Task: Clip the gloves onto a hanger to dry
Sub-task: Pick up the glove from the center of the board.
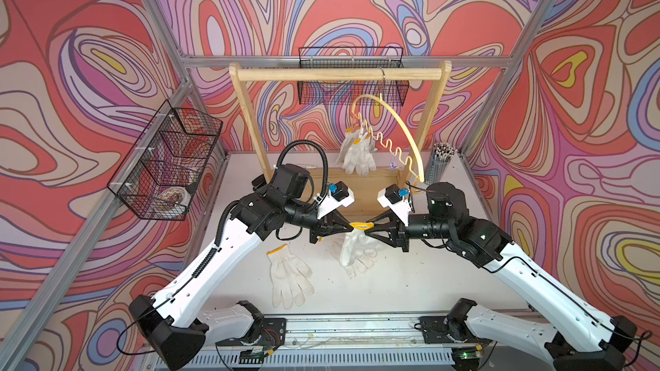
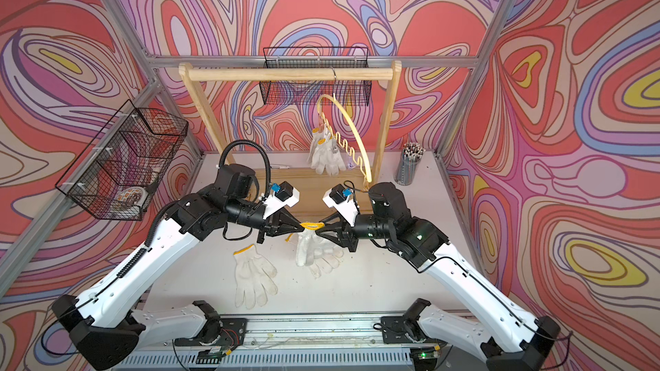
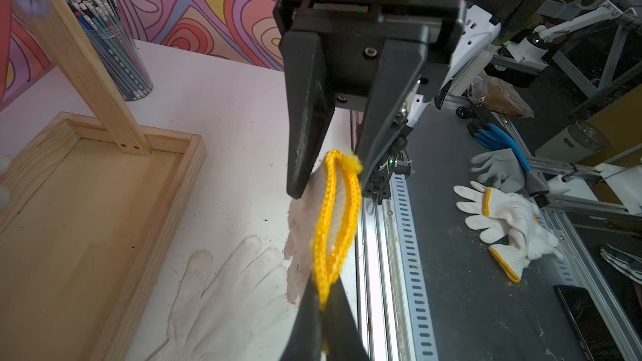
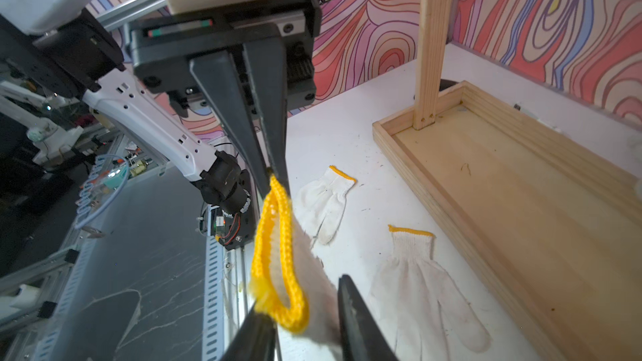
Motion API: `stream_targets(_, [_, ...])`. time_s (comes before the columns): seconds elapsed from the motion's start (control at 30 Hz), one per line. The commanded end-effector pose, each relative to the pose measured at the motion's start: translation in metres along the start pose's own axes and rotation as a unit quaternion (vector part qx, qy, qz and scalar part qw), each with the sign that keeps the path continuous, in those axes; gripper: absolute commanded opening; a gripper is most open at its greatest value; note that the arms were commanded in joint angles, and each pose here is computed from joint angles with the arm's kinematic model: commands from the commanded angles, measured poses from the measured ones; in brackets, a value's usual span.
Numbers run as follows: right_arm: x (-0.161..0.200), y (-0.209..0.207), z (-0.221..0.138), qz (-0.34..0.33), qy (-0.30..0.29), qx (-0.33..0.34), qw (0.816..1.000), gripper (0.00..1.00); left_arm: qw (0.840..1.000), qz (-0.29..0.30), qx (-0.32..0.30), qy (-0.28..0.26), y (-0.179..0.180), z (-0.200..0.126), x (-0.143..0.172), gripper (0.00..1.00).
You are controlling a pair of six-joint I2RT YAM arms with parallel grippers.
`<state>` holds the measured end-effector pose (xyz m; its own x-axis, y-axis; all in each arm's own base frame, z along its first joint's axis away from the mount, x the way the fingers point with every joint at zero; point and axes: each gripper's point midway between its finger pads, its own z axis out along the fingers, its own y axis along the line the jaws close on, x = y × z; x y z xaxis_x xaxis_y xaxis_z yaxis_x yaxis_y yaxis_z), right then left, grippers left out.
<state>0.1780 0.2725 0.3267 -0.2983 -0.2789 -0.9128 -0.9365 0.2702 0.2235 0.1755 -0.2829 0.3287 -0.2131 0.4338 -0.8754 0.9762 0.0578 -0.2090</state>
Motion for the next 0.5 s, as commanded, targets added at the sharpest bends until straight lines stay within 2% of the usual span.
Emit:
stream_targets(0.0, [-0.01,0.009,-0.007,-0.017,-0.014,-0.011,1.0,0.19,1.0,0.005,0.013,-0.004,-0.006,-0.005,-0.004,0.0])
stream_targets(0.13, [-0.017,0.012,-0.012,-0.022,-0.029,-0.01,0.999,0.02,1.0,0.003,0.017,-0.001,-0.006,-0.004,-0.002,0.0])
stream_targets(0.27, [-0.023,0.013,-0.015,-0.018,-0.042,-0.008,0.999,0.0,1.0,0.006,0.015,-0.001,-0.006,-0.003,0.001,0.0])
stream_targets(0.37, [-0.027,0.011,-0.016,-0.006,-0.046,-0.001,0.999,0.0,1.0,0.013,-0.008,-0.012,0.0,-0.002,0.005,0.24])
stream_targets(0.4, [-0.029,0.011,-0.016,0.0,-0.049,0.0,0.999,0.0,0.999,0.02,-0.019,-0.022,0.004,-0.002,0.004,0.42])
stream_targets(0.47, [-0.034,0.013,-0.016,0.007,-0.058,-0.006,0.998,0.0,0.997,0.03,-0.033,-0.056,0.008,0.0,0.002,0.54])
